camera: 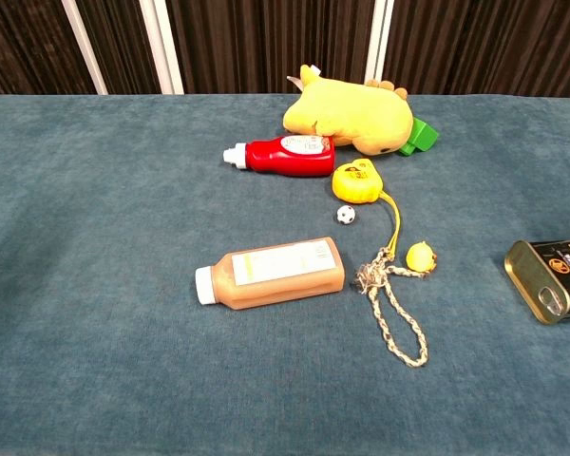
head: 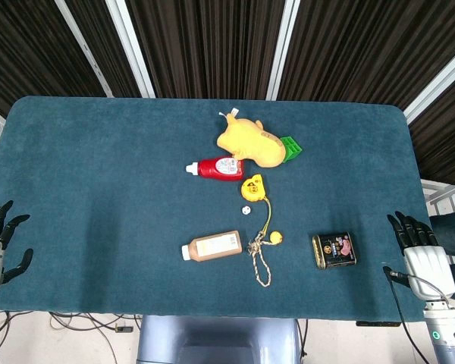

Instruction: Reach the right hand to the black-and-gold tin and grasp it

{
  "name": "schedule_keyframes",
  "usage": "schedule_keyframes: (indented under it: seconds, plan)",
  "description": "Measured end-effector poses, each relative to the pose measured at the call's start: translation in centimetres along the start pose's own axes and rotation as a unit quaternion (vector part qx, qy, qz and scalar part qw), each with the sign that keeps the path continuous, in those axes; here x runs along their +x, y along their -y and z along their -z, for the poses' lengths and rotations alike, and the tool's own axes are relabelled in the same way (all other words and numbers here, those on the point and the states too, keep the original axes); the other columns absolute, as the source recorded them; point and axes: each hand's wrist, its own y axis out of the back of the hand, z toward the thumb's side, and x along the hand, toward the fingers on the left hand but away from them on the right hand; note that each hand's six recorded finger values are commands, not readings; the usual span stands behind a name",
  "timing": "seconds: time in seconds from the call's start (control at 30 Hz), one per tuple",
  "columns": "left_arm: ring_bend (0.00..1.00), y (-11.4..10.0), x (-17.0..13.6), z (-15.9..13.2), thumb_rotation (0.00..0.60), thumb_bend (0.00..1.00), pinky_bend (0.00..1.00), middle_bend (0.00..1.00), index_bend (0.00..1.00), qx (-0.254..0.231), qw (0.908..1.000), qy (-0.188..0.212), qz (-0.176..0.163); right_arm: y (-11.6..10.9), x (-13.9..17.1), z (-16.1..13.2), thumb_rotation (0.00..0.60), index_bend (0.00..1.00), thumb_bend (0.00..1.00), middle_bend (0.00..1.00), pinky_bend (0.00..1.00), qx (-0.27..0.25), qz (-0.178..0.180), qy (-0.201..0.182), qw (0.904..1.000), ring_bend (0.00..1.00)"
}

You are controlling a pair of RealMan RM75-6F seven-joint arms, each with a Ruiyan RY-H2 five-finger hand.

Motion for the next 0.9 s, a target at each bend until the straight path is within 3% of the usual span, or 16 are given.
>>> schedule_keyframes:
  seconds: [0.9]
  plan:
    - [0.00,-0.10,-0.02,0.21,0.600,0.37,0.00,0.00,0.20,-0.001,1.0000,-0.006,-0.002,0.03,0.17,-0.02,0.600,0.03,0.08,0.08,0.16,-0.014,-0.023,-0.006,0.9996,0.11]
